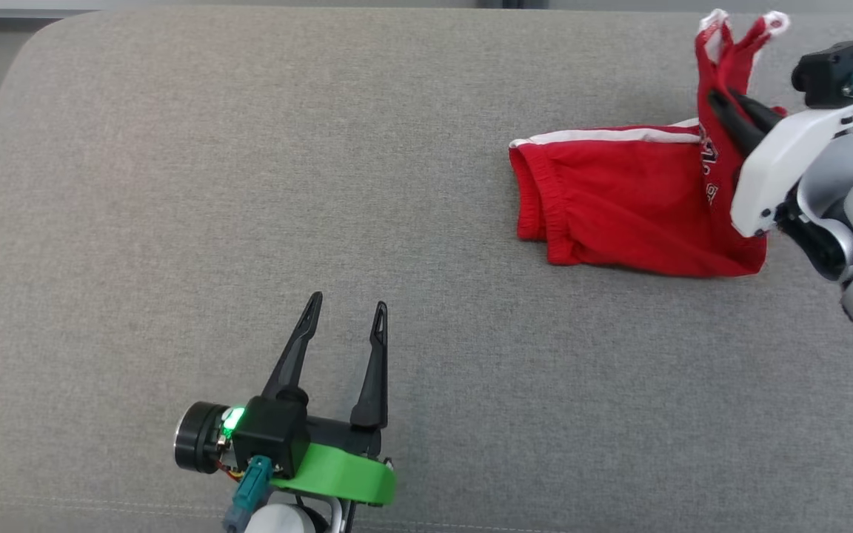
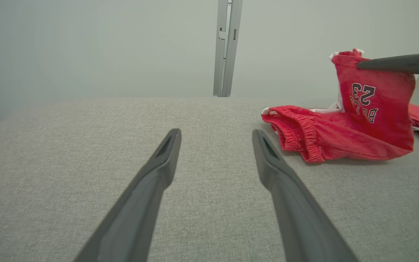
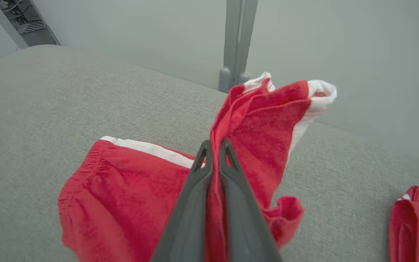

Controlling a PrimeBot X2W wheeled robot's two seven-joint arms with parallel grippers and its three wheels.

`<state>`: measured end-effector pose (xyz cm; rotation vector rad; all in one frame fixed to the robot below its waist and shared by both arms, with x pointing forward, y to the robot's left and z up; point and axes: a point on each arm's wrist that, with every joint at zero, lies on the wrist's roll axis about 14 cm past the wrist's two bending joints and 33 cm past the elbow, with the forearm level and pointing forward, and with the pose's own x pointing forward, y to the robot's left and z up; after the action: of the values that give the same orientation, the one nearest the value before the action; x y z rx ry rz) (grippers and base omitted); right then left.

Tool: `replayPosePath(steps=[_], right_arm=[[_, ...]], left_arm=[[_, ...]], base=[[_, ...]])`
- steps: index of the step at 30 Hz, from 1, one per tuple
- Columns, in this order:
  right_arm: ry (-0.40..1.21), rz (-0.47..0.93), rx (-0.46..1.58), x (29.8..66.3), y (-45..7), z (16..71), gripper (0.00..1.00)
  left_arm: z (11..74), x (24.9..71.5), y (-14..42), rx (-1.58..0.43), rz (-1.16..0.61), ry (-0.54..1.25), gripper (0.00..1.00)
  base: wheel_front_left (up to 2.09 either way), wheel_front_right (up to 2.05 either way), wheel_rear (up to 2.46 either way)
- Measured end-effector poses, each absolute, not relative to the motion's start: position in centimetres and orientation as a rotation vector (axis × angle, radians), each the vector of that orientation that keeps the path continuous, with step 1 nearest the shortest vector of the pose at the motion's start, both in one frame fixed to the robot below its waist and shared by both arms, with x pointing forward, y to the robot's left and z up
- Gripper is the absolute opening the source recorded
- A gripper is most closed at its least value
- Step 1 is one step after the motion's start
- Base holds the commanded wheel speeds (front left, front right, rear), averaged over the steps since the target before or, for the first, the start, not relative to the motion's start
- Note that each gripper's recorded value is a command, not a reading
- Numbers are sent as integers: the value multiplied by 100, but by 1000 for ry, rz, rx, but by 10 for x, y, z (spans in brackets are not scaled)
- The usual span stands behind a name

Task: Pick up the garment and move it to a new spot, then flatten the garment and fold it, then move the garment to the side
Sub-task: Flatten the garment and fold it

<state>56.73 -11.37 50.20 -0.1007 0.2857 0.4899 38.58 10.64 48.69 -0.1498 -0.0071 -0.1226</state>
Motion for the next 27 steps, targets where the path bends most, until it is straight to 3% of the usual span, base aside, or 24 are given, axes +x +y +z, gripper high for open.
replayPosePath(steps=[8, 19, 20, 21, 22, 27], right_arm=[[301, 634, -35, 553, -36, 498, 0], [415, 761, 22, 521, 29, 462, 0], [420, 768, 43, 519, 34, 462, 14], [423, 775, 73, 517, 38, 463, 90], [412, 776, 106, 516, 41, 466, 100], [287, 740, 220, 526, 29, 501, 100]], left_arm=[[491, 375, 119, -160, -75, -12, 100], [490, 368, 133, -163, -25, -4, 100], [489, 368, 134, -163, -22, -2, 100], [489, 368, 134, -163, -22, -2, 100], [489, 368, 133, -165, -21, -2, 100], [491, 370, 128, -167, -37, -8, 100]], base=[[0, 0, 0], [0, 0, 0], [0, 0, 0], [0, 0, 0], [0, 0, 0], [0, 0, 0]])
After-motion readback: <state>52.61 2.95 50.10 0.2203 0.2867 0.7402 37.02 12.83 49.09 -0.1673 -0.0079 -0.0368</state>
